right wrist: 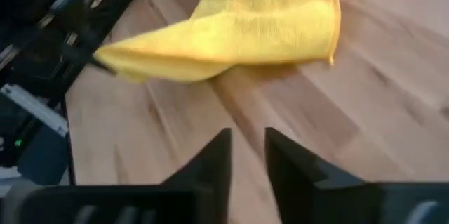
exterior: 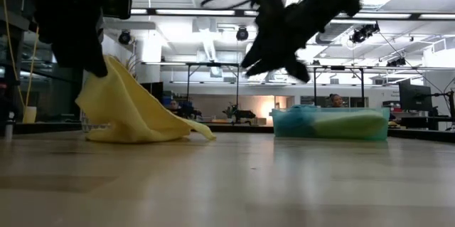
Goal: Fold microfiber towels
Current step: Fold the yellow towel
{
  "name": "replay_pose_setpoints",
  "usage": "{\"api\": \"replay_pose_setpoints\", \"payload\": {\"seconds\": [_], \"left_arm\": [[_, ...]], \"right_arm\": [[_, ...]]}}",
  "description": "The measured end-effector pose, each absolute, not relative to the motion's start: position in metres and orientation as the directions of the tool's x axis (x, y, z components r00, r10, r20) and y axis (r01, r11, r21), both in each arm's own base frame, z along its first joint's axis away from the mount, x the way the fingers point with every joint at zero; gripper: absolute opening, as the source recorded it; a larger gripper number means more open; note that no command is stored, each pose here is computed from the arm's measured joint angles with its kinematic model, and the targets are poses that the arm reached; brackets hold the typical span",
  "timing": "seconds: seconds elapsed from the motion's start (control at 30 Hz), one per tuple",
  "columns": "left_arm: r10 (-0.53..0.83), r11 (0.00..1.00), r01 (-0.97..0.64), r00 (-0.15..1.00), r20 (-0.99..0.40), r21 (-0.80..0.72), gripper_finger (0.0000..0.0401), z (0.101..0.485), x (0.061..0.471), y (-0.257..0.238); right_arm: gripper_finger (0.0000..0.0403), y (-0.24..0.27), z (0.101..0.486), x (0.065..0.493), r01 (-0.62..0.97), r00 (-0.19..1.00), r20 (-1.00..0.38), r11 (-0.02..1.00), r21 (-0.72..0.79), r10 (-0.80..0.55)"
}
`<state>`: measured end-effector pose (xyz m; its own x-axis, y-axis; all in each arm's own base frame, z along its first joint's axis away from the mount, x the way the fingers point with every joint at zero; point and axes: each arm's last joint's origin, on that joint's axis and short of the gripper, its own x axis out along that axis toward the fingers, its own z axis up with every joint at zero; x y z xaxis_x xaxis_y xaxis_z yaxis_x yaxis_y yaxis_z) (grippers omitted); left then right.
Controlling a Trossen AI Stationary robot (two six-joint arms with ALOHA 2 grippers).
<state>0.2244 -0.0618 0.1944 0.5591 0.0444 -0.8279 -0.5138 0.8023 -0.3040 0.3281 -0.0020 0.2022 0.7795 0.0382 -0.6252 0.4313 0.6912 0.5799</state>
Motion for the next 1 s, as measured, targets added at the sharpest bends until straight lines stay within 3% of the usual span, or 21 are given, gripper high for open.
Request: {"api": "replay_pose_setpoints", "payload": {"seconds": [0.17, 0.3, 0.63, 1.0], "left_arm": [[0.043, 0.803, -0.513, 0.559, -0.828, -0.304, 0.0, 0.194, 0.224, -0.062], [0.043, 0.803, -0.513, 0.559, -0.828, -0.304, 0.0, 0.194, 0.224, -0.062], [0.085, 0.805, -0.524, 0.563, -0.822, -0.276, 0.0, 0.194, 0.224, -0.061], [0.088, 0.805, -0.525, 0.564, -0.821, -0.274, 0.0, 0.194, 0.224, -0.061]], "right_arm": [[0.0158, -0.027, 0.179, 0.356, 0.345, 0.782, -0.623, 0.822, 0.453, 0.016], [0.0186, -0.037, 0.162, 0.376, 0.234, 0.754, -0.657, 0.945, 0.229, -0.027], [0.019, -0.047, 0.124, 0.408, 0.155, 0.653, -0.735, 0.982, -0.105, -0.182], [0.0156, -0.045, 0.11, 0.411, 0.123, 0.632, -0.761, 0.988, -0.09, -0.148]]}}
